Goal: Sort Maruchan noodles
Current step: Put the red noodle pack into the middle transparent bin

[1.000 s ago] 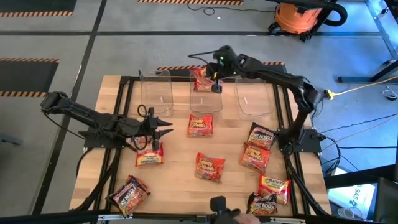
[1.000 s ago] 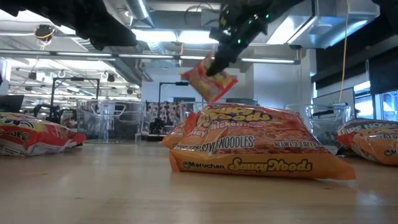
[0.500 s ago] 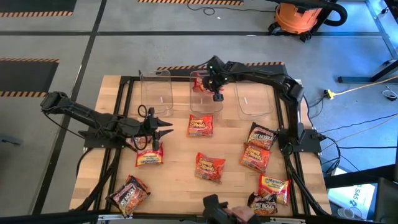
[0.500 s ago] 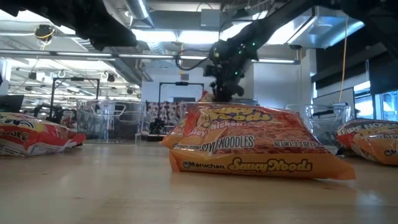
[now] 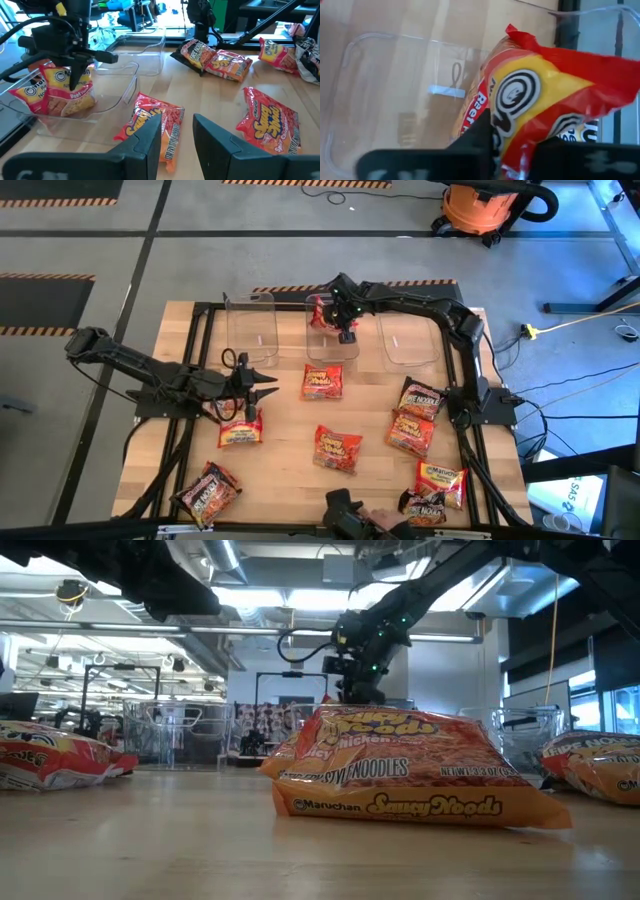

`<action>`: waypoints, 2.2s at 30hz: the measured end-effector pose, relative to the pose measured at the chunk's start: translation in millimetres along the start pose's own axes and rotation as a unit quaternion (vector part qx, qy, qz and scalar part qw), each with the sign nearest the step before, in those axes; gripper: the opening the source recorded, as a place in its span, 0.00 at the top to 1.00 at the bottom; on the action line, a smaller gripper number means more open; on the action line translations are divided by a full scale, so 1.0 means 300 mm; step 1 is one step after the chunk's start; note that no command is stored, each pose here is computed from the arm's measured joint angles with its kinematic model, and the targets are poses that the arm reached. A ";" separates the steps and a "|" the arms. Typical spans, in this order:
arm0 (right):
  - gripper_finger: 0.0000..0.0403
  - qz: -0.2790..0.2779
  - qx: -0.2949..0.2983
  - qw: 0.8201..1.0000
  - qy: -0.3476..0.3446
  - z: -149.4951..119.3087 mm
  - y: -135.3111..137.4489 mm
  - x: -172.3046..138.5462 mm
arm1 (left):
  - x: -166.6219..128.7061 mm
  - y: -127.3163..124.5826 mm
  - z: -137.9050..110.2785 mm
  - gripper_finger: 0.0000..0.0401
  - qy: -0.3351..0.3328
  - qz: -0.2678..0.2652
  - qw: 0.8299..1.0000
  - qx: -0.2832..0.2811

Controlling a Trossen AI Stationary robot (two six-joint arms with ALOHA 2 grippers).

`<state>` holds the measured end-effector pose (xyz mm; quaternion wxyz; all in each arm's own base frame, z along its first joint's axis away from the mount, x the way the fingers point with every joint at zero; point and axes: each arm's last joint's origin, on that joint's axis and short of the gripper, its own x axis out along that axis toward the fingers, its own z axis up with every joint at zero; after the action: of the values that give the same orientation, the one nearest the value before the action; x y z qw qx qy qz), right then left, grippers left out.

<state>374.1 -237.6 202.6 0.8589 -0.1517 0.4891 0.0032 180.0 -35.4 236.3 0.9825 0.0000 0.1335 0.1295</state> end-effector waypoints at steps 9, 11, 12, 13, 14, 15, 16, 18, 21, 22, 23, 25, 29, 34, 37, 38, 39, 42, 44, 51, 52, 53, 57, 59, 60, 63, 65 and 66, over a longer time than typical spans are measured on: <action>0.53 -0.001 0.058 0.998 -0.008 0.031 0.022 -0.043 | 0.000 0.000 0.000 0.74 0.000 0.000 1.000 0.000; 0.48 0.003 0.068 0.998 -0.012 0.048 0.037 -0.085 | 0.000 0.000 0.000 0.74 -0.001 0.001 1.000 0.000; 0.46 0.004 0.073 0.997 -0.016 0.057 0.043 -0.108 | 0.000 0.000 0.000 0.74 -0.001 0.000 1.000 0.000; 0.44 0.004 0.074 0.997 -0.019 0.066 0.050 -0.129 | 0.000 0.000 0.000 0.74 -0.001 0.001 1.000 0.000; 0.43 0.004 0.078 0.997 -0.024 0.076 0.057 -0.150 | 0.000 0.000 0.000 0.74 -0.001 0.000 1.000 0.000; 0.42 0.002 0.081 0.996 -0.027 0.081 0.060 -0.173 | 0.000 0.000 0.000 0.74 -0.001 0.000 1.000 0.000; 0.42 0.000 0.082 0.996 -0.031 0.092 0.069 -0.198 | 0.000 0.000 0.000 0.74 -0.001 0.000 1.000 0.000; 0.41 -0.001 0.087 0.995 -0.040 0.104 0.080 -0.249 | 0.000 0.000 0.001 0.74 -0.001 0.000 1.000 0.000; 0.41 0.007 0.103 0.994 -0.045 0.120 0.112 -0.324 | 0.000 -0.001 0.001 0.74 -0.001 0.000 1.000 0.000; 0.41 0.013 0.109 0.993 -0.045 0.127 0.128 -0.348 | 0.000 -0.001 0.001 0.74 -0.001 0.000 1.000 0.000; 0.41 0.020 0.112 0.992 -0.045 0.132 0.145 -0.373 | 0.000 -0.001 0.001 0.74 -0.001 0.000 1.000 0.000; 0.41 0.036 0.117 0.992 -0.044 0.148 0.189 -0.415 | 0.000 -0.001 0.001 0.74 -0.001 0.000 1.000 0.000; 0.41 0.076 0.109 0.990 -0.036 0.194 0.305 -0.470 | 0.000 -0.001 0.001 0.74 -0.001 0.000 1.000 0.000; 0.41 0.117 0.105 0.987 -0.023 0.211 0.473 -0.491 | 0.002 0.005 0.019 0.74 -0.027 0.013 0.999 -0.030; 0.41 0.119 0.110 0.987 -0.012 0.195 0.590 -0.476 | 0.001 -0.001 0.029 0.74 -0.037 -0.019 0.996 -0.079; 0.41 0.119 0.112 0.986 -0.012 0.189 0.630 -0.471 | 0.000 -0.004 0.034 0.74 -0.043 -0.034 0.995 -0.083; 0.41 0.117 0.114 0.986 -0.011 0.180 0.671 -0.464 | 0.000 -0.008 0.040 0.74 -0.049 -0.054 0.994 -0.087; 0.41 0.116 0.121 0.986 -0.027 0.158 0.786 -0.443 | 0.016 -0.033 0.044 0.74 -0.051 -0.108 0.986 -0.114; 0.41 0.122 0.128 0.983 -0.039 0.148 0.855 -0.426 | 0.034 -0.065 0.026 0.74 -0.032 -0.139 0.983 -0.117; 0.41 0.169 0.159 0.970 -0.070 0.129 1.049 -0.388 | 0.119 -0.215 -0.025 0.74 0.027 -0.185 0.975 -0.120; 0.41 0.169 0.163 0.970 -0.068 0.126 1.073 -0.392 | 0.127 -0.238 -0.024 0.74 0.032 -0.191 0.974 -0.118; 0.41 0.169 0.166 0.969 -0.067 0.125 1.099 -0.400 | 0.135 -0.261 -0.024 0.74 0.038 -0.196 0.973 -0.118; 0.41 0.166 0.169 0.969 -0.069 0.116 1.199 -0.436 | 0.168 -0.349 -0.037 0.74 0.065 -0.214 0.970 -0.098; 0.41 0.176 0.180 0.966 -0.058 0.105 1.243 -0.453 | 0.183 -0.390 -0.044 0.74 0.073 -0.222 0.969 -0.082; 0.41 0.180 0.187 0.964 -0.049 0.097 1.263 -0.460 | 0.189 -0.407 -0.050 0.74 0.078 -0.225 0.968 -0.076; 0.41 0.183 0.207 0.961 -0.024 0.066 1.321 -0.495 | 0.213 -0.445 -0.065 0.74 0.090 -0.227 0.967 -0.066; 0.41 0.181 0.221 0.958 -0.009 0.043 1.356 -0.520 | 0.226 -0.463 -0.069 0.74 0.094 -0.228 0.967 -0.063; 0.41 0.177 0.225 0.958 0.004 0.025 1.371 -0.536 | 0.232 -0.468 -0.073 0.74 0.096 -0.228 0.967 -0.061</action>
<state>233.2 179.7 235.4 0.8546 0.1345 0.4996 0.0445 274.7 -154.3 192.0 0.9667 -0.1030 0.2160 -0.0907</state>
